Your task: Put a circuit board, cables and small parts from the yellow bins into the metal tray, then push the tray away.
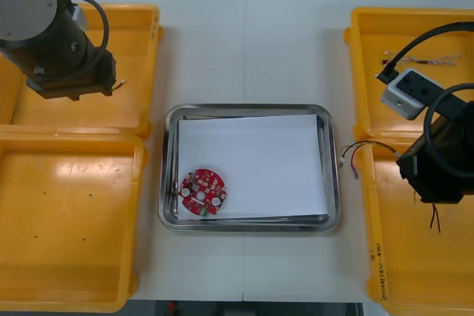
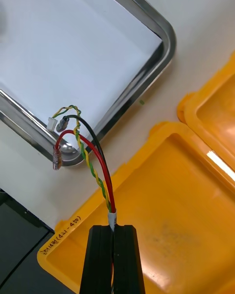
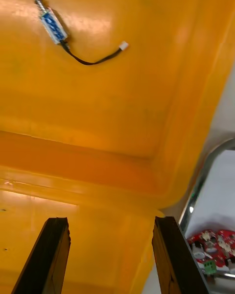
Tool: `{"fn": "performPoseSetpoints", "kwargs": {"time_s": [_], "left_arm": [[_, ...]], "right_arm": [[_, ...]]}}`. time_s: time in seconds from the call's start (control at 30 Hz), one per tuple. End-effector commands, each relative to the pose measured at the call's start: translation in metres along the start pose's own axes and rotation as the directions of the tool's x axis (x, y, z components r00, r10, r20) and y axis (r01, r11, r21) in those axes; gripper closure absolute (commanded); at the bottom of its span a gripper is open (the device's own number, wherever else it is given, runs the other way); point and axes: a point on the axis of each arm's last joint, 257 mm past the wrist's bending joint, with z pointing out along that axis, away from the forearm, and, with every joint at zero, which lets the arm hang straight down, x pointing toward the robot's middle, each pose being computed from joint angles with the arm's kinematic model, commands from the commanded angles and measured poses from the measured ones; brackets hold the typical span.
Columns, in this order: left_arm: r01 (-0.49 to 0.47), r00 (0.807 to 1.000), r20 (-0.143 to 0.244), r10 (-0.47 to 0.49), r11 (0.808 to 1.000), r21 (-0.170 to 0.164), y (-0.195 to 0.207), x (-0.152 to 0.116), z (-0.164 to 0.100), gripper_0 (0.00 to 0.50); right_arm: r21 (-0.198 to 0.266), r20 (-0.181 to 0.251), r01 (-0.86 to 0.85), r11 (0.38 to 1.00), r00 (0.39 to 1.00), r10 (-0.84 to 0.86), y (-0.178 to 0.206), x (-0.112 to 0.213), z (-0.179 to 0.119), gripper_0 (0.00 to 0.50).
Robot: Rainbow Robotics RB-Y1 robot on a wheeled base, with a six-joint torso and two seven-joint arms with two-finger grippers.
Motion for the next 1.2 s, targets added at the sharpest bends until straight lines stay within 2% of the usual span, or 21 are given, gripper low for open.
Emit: {"fn": "performPoseSetpoints", "kwargs": {"time_s": [0.03,0.1,0.3,0.37,0.5,0.6,0.7,0.83,0.97,1.1,1.2], "left_arm": [[-0.024,0.997,0.069,0.026,1.000,-0.019,0.008,-0.045,-0.015,0.000],[0.006,0.998,0.069,-0.005,1.000,-0.018,0.009,-0.054,-0.013,0.000],[0.075,0.996,0.050,-0.076,0.997,0.025,0.003,-0.075,0.001,0.000],[0.103,0.994,0.035,-0.105,0.993,0.053,-0.002,-0.081,0.005,0.000],[0.135,0.991,0.006,-0.136,0.989,0.068,-0.004,-0.087,0.010,0.000],[0.138,0.990,-0.010,-0.138,0.989,0.058,0.001,-0.093,0.017,0.000],[0.153,0.988,-0.017,-0.152,0.985,0.077,0.000,-0.098,0.026,0.000],[0.176,0.984,-0.006,-0.176,0.979,0.103,-0.001,-0.107,0.036,0.000],[0.184,0.983,-0.021,-0.183,0.977,0.106,0.002,-0.110,0.046,0.000],[0.224,0.975,-0.033,-0.221,0.966,0.128,0.005,-0.114,0.053,0.000],[0.251,0.968,-0.031,-0.249,0.959,0.131,0.006,-0.118,0.059,0.000]], "right_arm": [[0.020,-0.018,0.082,0.996,0.997,-0.081,0.009,-0.012,-0.003,0.500],[0.015,-0.025,0.116,0.993,0.993,-0.116,0.015,-0.015,-0.001,0.500],[-0.028,-0.037,0.225,0.974,0.974,-0.226,0.032,-0.027,0.011,0.500],[-0.051,-0.042,0.292,0.955,0.955,-0.294,0.037,-0.031,0.016,0.500],[-0.084,-0.046,0.374,0.924,0.924,-0.379,0.046,-0.038,0.024,0.500],[-0.085,-0.043,0.445,0.891,0.892,-0.450,0.053,-0.049,0.033,0.500],[-0.073,-0.031,0.507,0.859,0.860,-0.510,0.060,-0.060,0.044,0.500],[-0.052,-0.032,0.564,0.824,0.824,-0.566,0.064,-0.070,0.055,0.500],[-0.042,-0.044,0.617,0.786,0.785,-0.618,0.064,-0.072,0.064,0.500],[-0.054,-0.047,0.659,0.751,0.749,-0.661,0.066,-0.074,0.071,0.500],[-0.070,-0.040,0.677,0.733,0.732,-0.680,0.071,-0.077,0.077,0.500]]}}
